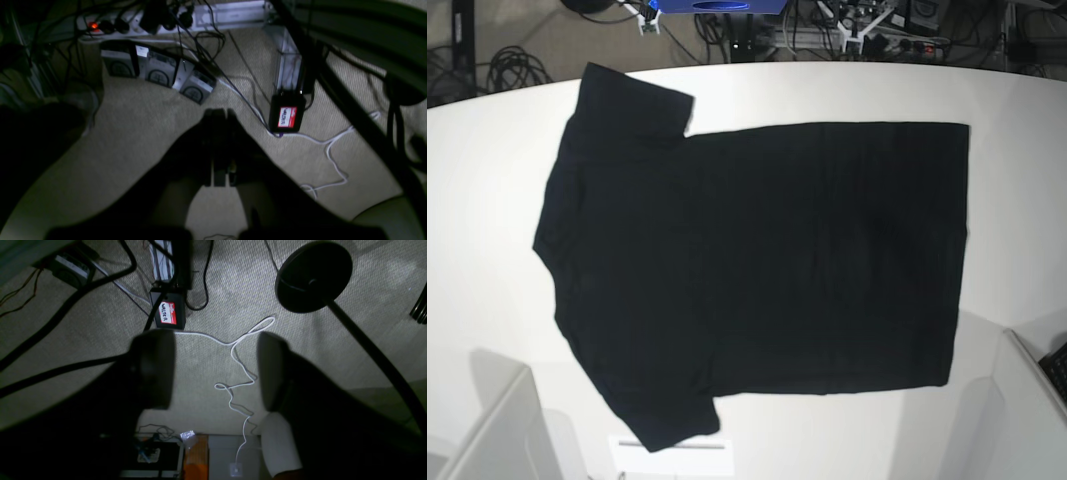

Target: Fold the T-shirt properly

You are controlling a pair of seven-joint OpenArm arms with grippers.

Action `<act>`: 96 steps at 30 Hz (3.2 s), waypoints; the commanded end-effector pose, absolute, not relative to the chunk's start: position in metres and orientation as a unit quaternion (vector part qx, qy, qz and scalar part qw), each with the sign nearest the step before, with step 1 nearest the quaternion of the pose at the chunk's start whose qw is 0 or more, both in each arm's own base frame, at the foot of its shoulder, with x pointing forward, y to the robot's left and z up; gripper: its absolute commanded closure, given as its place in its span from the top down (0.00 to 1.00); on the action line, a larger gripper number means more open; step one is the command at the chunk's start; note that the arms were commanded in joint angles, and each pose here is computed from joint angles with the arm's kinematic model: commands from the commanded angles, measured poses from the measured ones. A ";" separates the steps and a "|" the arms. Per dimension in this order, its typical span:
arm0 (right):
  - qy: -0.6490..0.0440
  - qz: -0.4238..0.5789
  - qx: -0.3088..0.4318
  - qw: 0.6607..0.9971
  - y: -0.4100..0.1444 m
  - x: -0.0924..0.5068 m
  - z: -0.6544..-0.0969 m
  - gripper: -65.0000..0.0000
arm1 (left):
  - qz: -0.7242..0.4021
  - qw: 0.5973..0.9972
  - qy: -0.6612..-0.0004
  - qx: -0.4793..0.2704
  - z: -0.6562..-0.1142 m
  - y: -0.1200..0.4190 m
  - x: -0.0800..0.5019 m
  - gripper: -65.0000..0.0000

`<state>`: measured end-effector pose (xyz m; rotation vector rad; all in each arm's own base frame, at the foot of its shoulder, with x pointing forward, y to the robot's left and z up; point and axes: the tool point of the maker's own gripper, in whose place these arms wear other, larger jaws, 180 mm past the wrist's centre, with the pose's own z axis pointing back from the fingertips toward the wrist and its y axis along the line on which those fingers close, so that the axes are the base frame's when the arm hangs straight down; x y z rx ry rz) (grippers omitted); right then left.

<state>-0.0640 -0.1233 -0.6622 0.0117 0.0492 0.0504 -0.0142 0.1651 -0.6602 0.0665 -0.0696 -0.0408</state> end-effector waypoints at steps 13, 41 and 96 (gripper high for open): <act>0.028 0.019 0.002 0.999 -0.125 -0.073 -0.661 0.00 | -0.025 0.999 -0.014 0.030 -0.659 0.163 -0.044 0.66; -0.033 0.034 -0.026 0.999 -0.161 -0.044 -0.656 0.00 | -0.041 0.996 -0.063 0.036 -0.652 0.175 -0.061 0.00; -0.321 -0.089 -0.191 0.923 -0.265 0.071 -0.396 0.00 | -0.078 0.918 -0.383 0.065 -0.409 0.227 0.018 0.00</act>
